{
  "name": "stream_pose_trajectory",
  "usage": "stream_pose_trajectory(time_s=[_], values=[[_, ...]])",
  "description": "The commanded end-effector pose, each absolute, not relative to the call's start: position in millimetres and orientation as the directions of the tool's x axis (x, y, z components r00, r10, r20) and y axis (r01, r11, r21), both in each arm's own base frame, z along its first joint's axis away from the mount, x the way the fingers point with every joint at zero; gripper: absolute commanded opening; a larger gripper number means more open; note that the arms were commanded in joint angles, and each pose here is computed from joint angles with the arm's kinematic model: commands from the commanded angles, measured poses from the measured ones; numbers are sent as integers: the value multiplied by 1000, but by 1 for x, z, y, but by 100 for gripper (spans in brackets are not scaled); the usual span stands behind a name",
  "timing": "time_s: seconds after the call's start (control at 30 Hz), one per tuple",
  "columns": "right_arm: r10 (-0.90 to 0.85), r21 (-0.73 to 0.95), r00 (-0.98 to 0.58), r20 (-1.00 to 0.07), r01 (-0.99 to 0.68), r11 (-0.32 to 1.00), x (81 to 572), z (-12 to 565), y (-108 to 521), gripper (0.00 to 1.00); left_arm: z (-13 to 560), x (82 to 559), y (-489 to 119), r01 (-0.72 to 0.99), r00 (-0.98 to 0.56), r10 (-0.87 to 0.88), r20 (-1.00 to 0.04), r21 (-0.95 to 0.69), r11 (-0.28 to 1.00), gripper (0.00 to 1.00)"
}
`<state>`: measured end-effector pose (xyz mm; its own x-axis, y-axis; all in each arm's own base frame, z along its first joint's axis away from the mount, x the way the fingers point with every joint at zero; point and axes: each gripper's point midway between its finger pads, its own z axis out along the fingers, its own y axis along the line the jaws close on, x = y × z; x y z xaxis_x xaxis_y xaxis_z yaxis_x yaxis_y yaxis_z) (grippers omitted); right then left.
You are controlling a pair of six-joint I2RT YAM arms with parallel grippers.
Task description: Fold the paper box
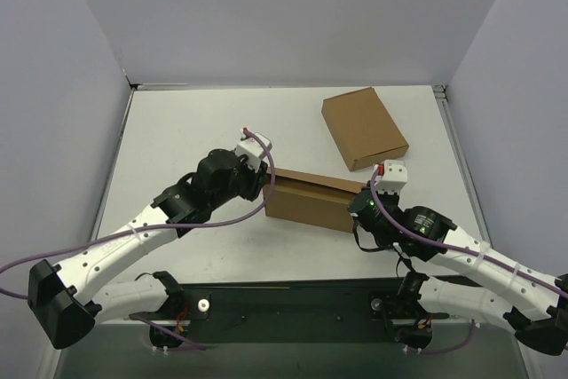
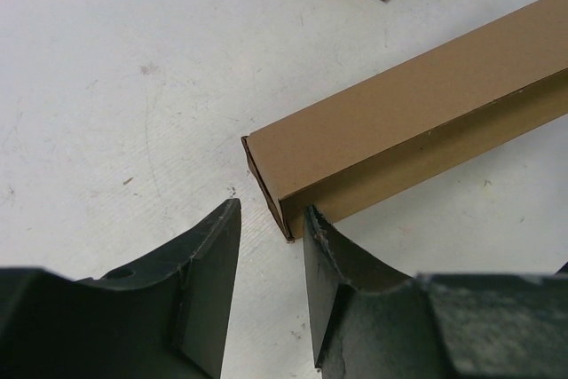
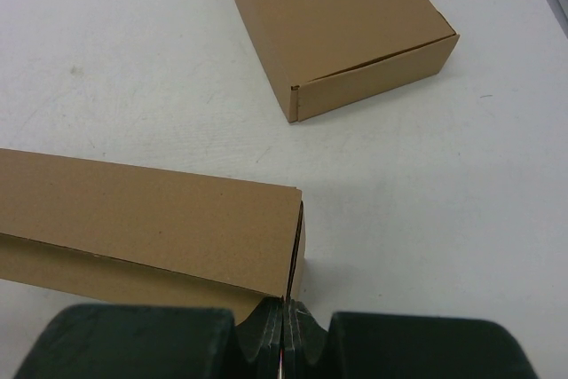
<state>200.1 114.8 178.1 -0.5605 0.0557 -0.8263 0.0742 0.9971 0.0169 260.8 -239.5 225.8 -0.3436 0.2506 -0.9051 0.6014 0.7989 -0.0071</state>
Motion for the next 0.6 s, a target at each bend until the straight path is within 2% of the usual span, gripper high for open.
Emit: stream_pose_trajectory(time_s=[0.0, 0.13, 0.23, 0.37, 0.57], values=[[-82, -129, -669, -739, 21, 991, 178, 151, 98, 0, 253, 269, -252, 623, -285, 190, -940, -31, 782, 43], [-82, -128, -668, -739, 21, 992, 178, 152, 98, 0, 250, 272, -254, 622, -287, 190, -939, -32, 782, 42], [-83, -131, -669, -738, 20, 991, 178, 151, 97, 0, 247, 274, -255, 623, -292, 193, -937, -33, 781, 36], [-84, -133, -670, -738, 22, 991, 178, 151, 97, 0, 244, 274, -255, 623, -294, 193, -936, -35, 782, 16], [-88, -139, -678, -730, 22, 990, 176, 146, 96, 0, 221, 271, -252, 617, -328, 215, -920, -36, 786, 1]])
